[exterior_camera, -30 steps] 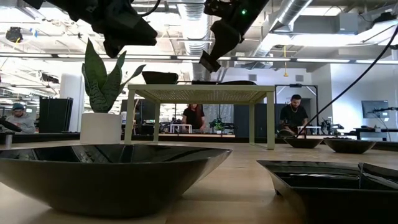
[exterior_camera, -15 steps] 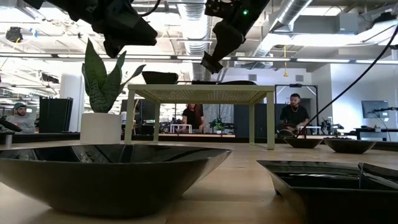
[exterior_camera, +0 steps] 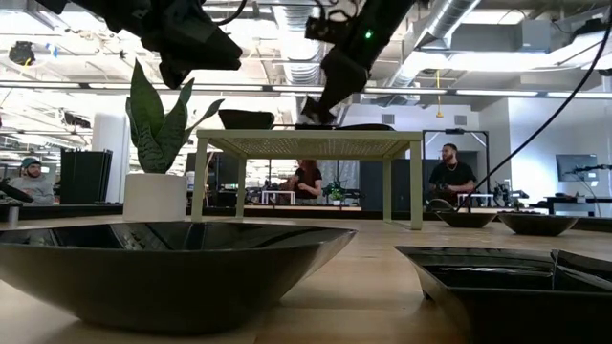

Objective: Pick & Place Mini shaped plates
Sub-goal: Stack the square plate on top of the other square plate on the shelf

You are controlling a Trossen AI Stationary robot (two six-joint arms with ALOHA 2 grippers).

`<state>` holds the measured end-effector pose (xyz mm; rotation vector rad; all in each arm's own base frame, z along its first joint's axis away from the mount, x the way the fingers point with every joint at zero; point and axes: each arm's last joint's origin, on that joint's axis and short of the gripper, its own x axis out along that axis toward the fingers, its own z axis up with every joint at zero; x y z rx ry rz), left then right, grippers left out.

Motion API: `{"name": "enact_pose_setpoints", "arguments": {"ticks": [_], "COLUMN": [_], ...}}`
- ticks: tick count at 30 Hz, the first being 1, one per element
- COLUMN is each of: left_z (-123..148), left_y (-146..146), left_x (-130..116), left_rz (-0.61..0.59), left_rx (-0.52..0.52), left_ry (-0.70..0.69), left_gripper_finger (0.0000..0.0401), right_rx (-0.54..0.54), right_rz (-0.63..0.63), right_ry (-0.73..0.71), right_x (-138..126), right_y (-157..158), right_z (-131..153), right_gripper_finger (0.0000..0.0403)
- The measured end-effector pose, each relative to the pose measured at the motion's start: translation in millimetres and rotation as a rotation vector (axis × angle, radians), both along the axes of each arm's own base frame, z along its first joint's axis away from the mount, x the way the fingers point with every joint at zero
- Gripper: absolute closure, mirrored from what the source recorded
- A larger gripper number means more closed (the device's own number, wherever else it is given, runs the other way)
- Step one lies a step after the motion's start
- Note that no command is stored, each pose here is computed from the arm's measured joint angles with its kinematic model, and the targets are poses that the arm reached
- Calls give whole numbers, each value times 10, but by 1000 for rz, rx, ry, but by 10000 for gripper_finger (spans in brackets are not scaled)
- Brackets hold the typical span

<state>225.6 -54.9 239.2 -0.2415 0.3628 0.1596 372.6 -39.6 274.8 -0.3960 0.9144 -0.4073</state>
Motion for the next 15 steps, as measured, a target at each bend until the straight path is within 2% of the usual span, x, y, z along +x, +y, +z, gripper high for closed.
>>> {"name": "enact_pose_setpoints", "arguments": {"ticks": [6,15], "left_z": [4,8], "left_y": [-1,-1], "left_x": [1,3], "left_rz": [-1,0], "left_rx": [-1,-3], "left_ry": [-4,-9], "left_gripper_finger": [309,309], "right_rx": [-147,-148], "right_rz": [-17,3], "right_ry": [93,104], "right_x": [89,96], "right_y": [32,27], "right_z": [-170,-182], "right_gripper_finger": [403,397]}}
